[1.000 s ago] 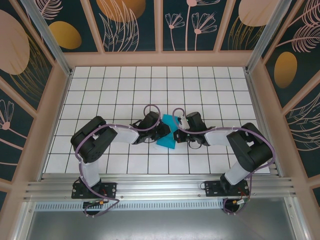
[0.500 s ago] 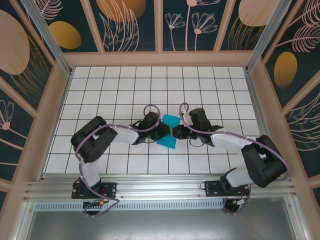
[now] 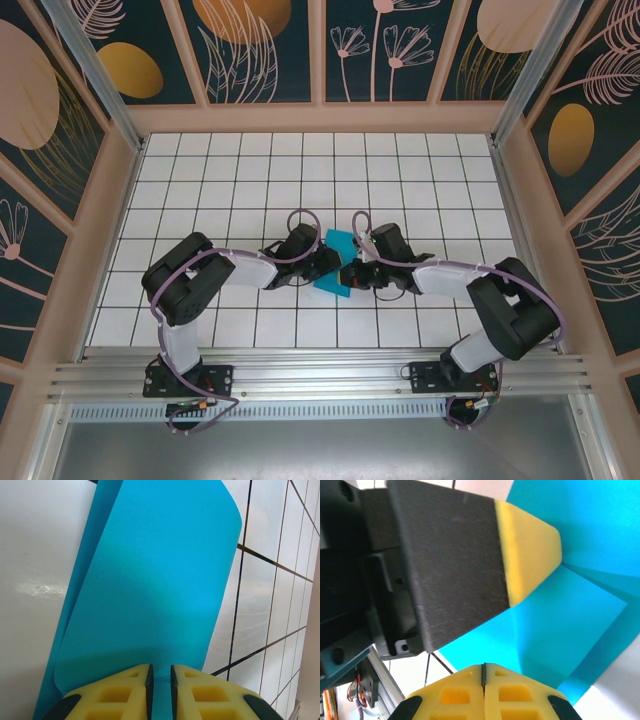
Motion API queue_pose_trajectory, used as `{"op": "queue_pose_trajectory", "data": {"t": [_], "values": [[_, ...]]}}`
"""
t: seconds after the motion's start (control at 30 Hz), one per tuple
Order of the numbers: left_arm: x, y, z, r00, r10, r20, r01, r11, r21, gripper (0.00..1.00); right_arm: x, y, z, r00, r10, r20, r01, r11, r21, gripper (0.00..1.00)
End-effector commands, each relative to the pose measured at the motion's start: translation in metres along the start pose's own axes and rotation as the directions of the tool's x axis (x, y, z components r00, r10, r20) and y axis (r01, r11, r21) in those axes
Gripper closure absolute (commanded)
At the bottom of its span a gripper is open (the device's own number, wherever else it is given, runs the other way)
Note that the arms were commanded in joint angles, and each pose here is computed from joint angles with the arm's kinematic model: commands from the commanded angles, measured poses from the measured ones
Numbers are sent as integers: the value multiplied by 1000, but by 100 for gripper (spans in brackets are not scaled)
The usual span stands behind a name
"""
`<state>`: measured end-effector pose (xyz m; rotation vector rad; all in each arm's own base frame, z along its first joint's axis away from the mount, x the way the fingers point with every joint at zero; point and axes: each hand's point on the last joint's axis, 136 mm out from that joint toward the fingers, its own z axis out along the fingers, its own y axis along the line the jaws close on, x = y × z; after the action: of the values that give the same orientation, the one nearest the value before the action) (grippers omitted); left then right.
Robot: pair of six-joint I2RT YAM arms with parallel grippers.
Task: Fold a paper plane with a square sheet of paper (pick it up from the middle)
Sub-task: Fold the triangle a second time at the center of the table.
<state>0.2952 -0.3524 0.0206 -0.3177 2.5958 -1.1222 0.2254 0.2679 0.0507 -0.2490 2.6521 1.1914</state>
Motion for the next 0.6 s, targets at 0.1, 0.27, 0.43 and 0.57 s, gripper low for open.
{"op": "queue_pose_trajectory", "data": {"t": [0.1, 0.27, 0.43, 0.57], "values": [[15, 31, 7, 999, -13, -50, 9, 997, -79, 79, -3, -4, 7, 999, 30, -15, -30, 999, 27, 94], [16, 34, 6, 999, -13, -53, 8, 996, -85, 79, 12, -21, 12, 996, 60, -63, -56, 996, 73, 94], [17, 37, 6, 998, -14, -54, 9, 995, -95, 79, 22, -33, 12, 994, 75, -78, -66, 992, 109, 94], [18, 38, 7, 998, -15, -56, 10, 995, -98, 79, 24, -40, 11, 994, 72, -82, -60, 988, 143, 94]]}}
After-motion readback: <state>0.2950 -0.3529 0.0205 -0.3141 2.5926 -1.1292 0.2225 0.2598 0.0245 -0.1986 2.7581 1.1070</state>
